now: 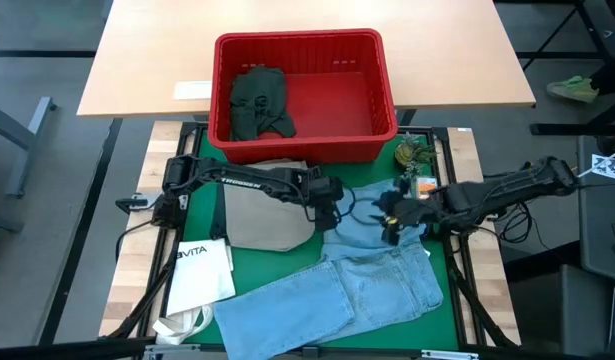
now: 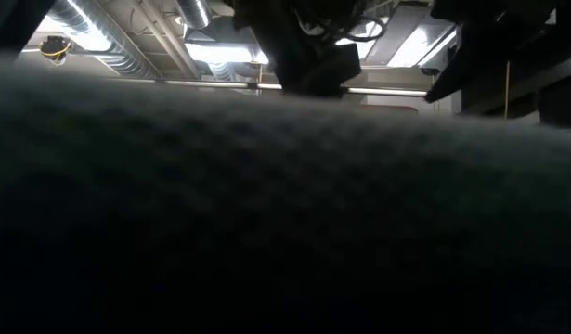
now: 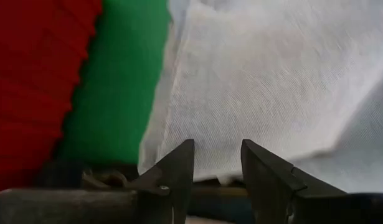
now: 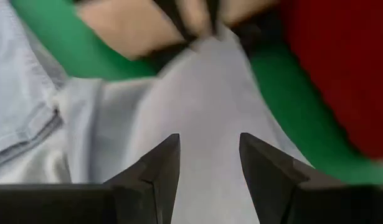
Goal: Fold Laundry from Bin
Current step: Fold the light blue pants
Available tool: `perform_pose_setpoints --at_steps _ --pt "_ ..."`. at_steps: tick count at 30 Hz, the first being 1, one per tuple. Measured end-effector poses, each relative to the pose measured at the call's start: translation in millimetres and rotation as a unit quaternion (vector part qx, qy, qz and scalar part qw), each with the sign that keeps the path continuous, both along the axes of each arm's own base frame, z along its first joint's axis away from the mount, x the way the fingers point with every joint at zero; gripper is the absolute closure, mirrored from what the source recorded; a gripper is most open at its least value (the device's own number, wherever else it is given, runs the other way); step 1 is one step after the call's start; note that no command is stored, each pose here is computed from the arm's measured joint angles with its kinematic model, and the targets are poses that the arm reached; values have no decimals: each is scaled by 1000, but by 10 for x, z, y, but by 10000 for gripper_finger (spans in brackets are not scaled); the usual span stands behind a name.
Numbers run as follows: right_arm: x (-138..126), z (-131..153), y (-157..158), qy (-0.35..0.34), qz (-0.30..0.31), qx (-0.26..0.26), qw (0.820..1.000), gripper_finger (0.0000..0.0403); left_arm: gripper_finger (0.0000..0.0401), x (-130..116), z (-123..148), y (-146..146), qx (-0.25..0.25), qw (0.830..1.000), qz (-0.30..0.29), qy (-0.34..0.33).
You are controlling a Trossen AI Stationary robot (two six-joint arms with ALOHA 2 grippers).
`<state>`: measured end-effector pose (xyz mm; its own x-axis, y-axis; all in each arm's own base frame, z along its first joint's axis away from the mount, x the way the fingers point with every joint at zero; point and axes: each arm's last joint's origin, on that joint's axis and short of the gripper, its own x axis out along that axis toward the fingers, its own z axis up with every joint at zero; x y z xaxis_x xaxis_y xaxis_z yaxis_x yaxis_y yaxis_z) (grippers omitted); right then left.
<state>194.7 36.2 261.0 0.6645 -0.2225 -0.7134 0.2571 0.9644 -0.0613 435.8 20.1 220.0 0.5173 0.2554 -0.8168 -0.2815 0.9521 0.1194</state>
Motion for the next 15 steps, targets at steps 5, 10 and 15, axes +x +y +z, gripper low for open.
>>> perform_pose_setpoints --at_steps 5,10,15 --pt "238 -311 218 -15 39 -6 999 237 294 42 -88 150 0 1000 16 -2" --pt "504 -648 445 -4 79 -20 997 237 309 78 -218 300 1 999 32 4" --pt "688 -1021 604 31 123 -3 992 237 314 121 -435 407 -2 999 43 23"
